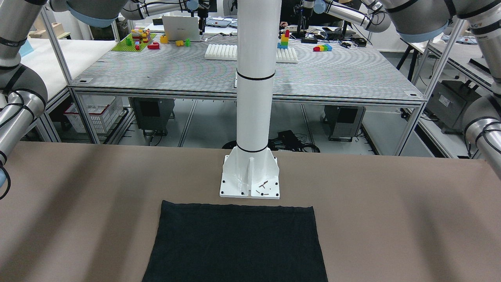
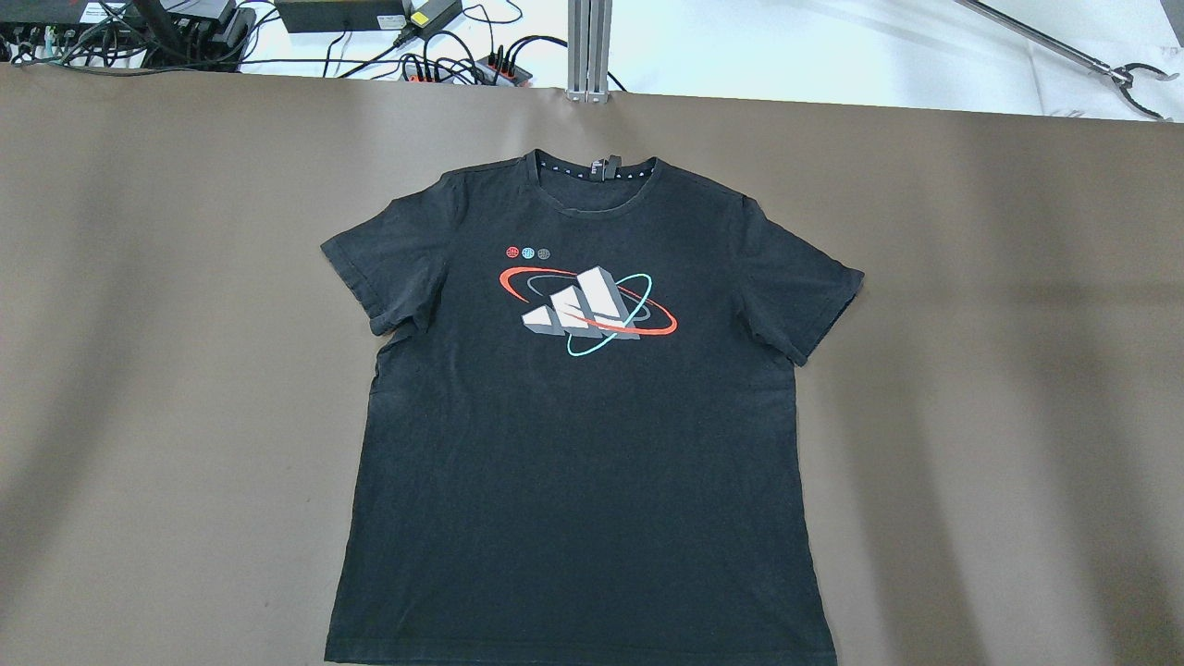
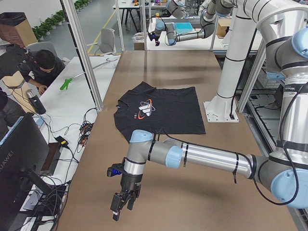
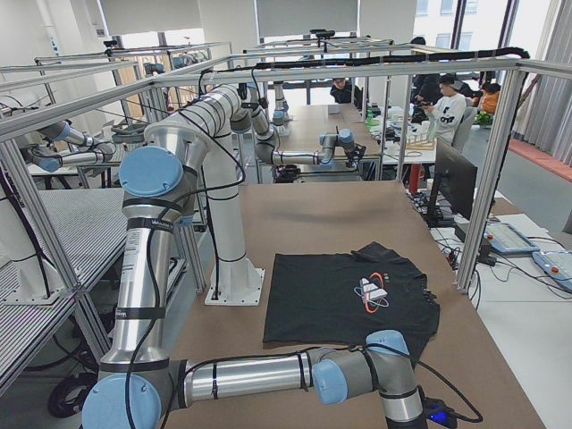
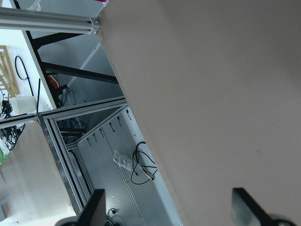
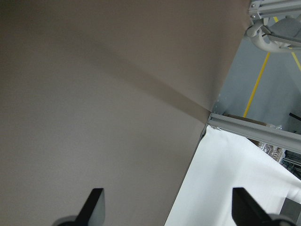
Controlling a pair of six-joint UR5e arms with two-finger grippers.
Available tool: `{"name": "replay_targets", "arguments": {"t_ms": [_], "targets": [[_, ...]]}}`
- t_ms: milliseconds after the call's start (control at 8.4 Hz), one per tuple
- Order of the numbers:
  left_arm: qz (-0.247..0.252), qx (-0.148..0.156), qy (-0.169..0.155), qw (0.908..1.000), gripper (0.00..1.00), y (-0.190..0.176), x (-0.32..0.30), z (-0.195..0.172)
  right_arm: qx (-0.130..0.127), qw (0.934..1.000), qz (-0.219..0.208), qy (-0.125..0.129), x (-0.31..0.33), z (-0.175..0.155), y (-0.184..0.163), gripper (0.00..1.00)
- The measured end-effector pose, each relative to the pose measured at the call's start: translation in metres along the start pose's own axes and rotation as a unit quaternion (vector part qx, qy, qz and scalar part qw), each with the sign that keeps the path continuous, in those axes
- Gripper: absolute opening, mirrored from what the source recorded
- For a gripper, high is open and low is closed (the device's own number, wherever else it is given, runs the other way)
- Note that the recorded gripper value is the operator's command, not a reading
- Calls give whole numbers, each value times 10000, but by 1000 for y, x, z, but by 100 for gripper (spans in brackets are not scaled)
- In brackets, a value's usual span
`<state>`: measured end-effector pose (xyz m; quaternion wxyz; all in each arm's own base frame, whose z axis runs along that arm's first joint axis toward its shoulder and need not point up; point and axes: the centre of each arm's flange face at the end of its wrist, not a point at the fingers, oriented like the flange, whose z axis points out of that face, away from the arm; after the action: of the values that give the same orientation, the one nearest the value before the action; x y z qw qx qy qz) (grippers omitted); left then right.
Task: Fold clothes
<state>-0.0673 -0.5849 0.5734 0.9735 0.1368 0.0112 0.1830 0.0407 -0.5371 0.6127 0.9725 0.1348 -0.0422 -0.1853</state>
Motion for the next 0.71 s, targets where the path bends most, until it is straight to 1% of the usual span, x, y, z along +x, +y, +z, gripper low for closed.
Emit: {"name": "replay_targets", "arguments": {"t_ms": [119,238,476,715], "targets": [[5,-13,0,10000,94,1,0,2,-7,10000,4,-1,0,1,2,95],[30,-78,4,10000,94,2,0,11,-20,10000,10,-3,0,2,5,95],[47,-95,-34,9999,94,4,-1,25,-35,10000,3,-6,-1,4,8,95],[59,-156,-133,9998,94,9,-3,33,-9,10000,-18,0,0,2,6,95]]}}
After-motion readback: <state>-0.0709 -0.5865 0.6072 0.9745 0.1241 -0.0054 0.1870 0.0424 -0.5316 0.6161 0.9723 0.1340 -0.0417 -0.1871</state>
